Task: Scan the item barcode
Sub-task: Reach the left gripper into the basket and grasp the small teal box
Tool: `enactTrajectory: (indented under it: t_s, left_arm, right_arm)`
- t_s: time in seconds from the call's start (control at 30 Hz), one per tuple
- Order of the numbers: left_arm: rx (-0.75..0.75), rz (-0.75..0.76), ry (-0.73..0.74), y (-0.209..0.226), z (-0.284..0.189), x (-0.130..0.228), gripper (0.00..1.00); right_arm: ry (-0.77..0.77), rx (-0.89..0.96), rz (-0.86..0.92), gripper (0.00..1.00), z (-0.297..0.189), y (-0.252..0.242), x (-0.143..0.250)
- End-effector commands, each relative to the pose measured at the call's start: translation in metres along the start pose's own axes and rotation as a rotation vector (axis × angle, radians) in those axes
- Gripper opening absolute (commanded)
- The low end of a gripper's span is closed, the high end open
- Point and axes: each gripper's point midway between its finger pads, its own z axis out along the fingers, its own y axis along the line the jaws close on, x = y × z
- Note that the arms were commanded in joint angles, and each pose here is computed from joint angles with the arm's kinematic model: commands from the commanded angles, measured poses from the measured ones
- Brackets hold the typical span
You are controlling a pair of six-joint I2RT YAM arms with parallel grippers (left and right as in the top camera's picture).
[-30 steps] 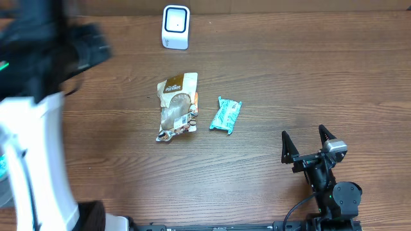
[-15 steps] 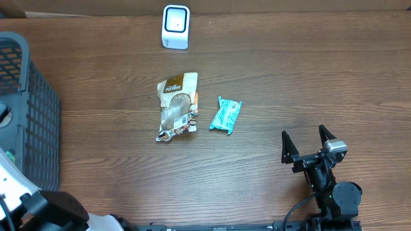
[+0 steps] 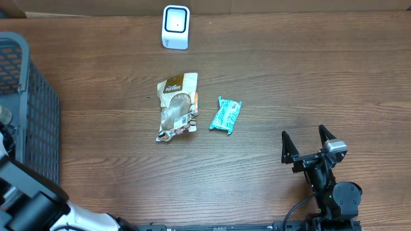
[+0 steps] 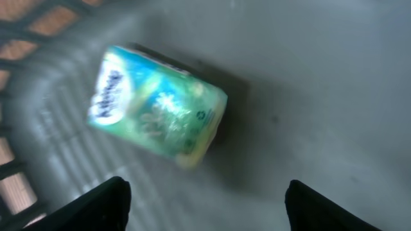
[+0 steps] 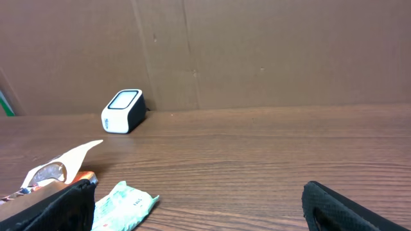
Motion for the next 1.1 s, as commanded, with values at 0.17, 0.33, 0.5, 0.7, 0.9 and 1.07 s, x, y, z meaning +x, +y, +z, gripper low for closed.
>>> enactTrajectory:
  t_s: [0.17, 0.33, 0.5, 0.7, 0.9, 1.07]
  left_arm:
    - [-0.038, 0.069, -0.003, -0.005, 0.036, -0.004, 0.77]
    - [-0.029, 0.059, -0.035, -0.008, 0.036, -0.012, 0.75]
    - [-0.027, 0.055, -0.051, -0.008, 0.026, -0.022, 0.72]
    - [-0.010, 0.040, -0.103, -0.010, -0.006, -0.054, 0.73]
    - [-0.032, 0.077, -0.087, -0.006, 0.000, -0.048, 0.76]
    - [-0.032, 0.078, -0.106, -0.008, 0.016, -0.044, 0.75]
  right_arm:
    - [-0.001, 0.008, 0.001, 1.00, 0.000, -0.002, 0.002]
    - [-0.001, 0.008, 0.001, 1.00, 0.000, -0.002, 0.002]
    - [-0.001, 0.008, 0.001, 1.00, 0.000, -0.002, 0.002]
    - [-0.001, 0.008, 0.001, 1.00, 0.000, -0.002, 0.002]
    - [-0.001, 0.008, 0.001, 1.00, 0.000, -0.002, 0.002]
    - [-0.001, 0.008, 0.001, 1.00, 0.000, -0.002, 0.002]
